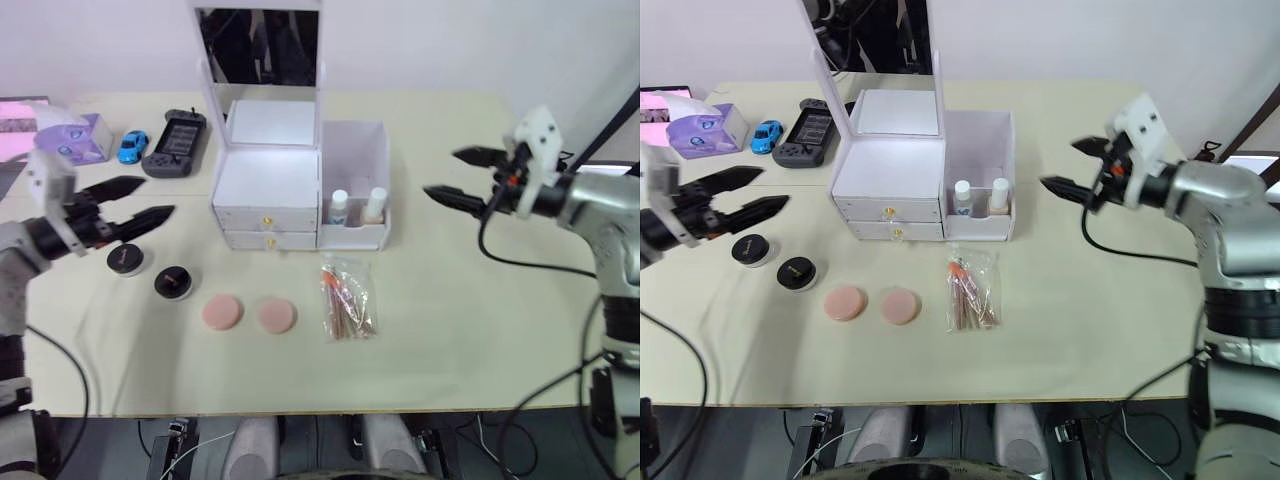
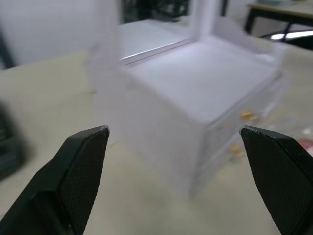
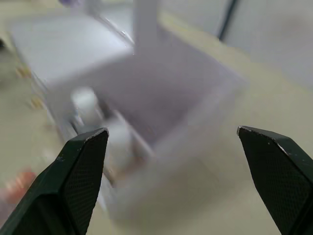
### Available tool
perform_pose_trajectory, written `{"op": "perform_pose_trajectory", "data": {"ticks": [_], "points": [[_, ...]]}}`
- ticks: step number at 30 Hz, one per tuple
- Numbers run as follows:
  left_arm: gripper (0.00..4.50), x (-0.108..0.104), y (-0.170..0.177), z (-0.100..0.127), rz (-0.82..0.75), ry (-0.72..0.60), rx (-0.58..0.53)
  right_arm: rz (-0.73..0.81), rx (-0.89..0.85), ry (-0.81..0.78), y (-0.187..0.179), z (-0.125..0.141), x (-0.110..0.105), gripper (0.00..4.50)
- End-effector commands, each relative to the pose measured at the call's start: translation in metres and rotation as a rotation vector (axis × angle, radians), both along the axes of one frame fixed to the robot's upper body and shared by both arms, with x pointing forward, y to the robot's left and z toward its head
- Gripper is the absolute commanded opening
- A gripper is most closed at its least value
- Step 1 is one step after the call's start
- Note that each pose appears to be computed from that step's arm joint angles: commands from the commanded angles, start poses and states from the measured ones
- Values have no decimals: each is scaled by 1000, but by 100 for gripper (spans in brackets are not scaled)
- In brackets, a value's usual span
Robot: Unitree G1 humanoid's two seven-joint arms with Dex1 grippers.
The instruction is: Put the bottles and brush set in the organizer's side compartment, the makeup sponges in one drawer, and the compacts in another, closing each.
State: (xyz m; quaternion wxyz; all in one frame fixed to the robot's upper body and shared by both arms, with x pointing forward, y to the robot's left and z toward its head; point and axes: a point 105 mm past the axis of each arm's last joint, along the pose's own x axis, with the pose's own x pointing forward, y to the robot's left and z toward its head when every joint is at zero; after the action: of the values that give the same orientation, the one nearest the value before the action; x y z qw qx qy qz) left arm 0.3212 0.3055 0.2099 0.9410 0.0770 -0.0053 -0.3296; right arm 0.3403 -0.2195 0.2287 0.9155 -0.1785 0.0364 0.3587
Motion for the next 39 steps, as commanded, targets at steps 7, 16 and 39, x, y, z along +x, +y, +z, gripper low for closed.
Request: {"op": "perform_pose_trajectory", "data": {"ticks": [7,16,39], "points": [[450,-11,78,-14,222,10,95,-175,-39,-25,-91,-35,-41,447],[450,-16,98,-26,302,27,89,-259,-49,-20,-115,-53,-49,447],[450,-72,-142,22,-680,273,20,329,12,203,77,-1,-104,447]]}}
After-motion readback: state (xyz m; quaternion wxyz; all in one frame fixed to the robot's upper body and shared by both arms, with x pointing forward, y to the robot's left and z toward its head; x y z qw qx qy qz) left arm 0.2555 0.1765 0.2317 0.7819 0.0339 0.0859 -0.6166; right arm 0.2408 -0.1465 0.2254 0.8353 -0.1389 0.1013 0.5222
